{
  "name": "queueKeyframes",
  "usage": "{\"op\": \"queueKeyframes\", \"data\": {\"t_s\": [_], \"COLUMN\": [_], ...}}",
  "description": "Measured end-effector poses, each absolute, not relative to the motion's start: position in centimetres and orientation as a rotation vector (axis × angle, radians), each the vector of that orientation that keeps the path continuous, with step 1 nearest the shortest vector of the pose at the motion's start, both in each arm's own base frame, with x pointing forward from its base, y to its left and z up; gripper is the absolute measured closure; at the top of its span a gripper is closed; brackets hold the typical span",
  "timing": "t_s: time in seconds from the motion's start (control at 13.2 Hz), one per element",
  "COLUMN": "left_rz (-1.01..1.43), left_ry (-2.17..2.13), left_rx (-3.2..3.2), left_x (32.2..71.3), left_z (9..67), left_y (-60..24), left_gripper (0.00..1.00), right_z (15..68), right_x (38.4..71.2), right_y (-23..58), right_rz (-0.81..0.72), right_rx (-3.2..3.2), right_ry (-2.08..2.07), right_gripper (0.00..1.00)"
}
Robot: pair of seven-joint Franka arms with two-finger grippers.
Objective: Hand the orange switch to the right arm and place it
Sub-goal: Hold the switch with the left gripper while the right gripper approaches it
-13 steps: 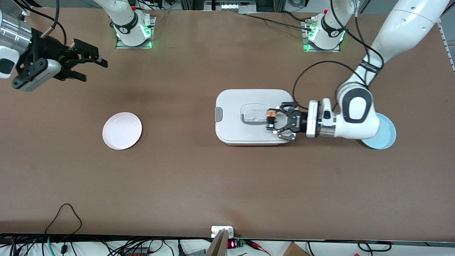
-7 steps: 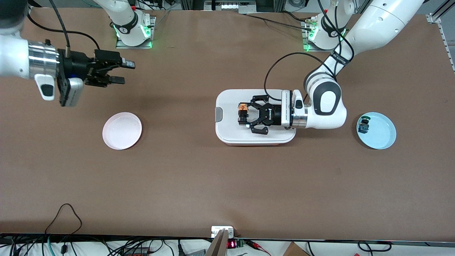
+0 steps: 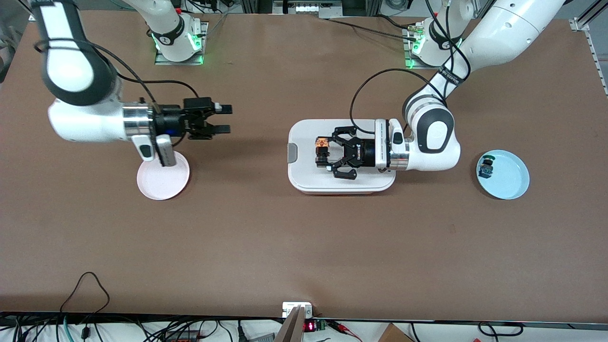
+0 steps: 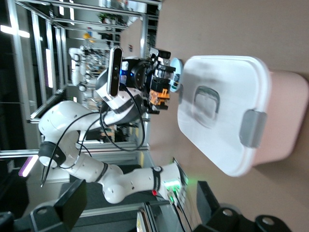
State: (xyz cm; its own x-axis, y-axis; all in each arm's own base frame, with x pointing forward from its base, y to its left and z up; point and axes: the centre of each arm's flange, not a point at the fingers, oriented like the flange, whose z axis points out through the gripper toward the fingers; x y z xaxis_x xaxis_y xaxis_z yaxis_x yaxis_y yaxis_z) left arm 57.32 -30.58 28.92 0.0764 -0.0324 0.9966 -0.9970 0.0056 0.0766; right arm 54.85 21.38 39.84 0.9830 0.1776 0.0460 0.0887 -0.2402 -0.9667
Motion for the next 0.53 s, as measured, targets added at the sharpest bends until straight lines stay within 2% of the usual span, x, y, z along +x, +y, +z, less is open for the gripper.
{"op": "queueKeyframes", "data": {"t_s": [0.53], "left_rz": [1.132], "left_ry": [-1.179], "left_rx": [1.259], "left_x": [57.2], "left_z": [29.0], "left_y": [-30.8], "left_gripper": [0.28], "right_z": [34.6], "right_x": [50.5], "right_y": [32.6], "right_rz": [-0.084], "right_rx": [-1.692], "right_ry": [-0.100], "right_gripper": [0.00]}}
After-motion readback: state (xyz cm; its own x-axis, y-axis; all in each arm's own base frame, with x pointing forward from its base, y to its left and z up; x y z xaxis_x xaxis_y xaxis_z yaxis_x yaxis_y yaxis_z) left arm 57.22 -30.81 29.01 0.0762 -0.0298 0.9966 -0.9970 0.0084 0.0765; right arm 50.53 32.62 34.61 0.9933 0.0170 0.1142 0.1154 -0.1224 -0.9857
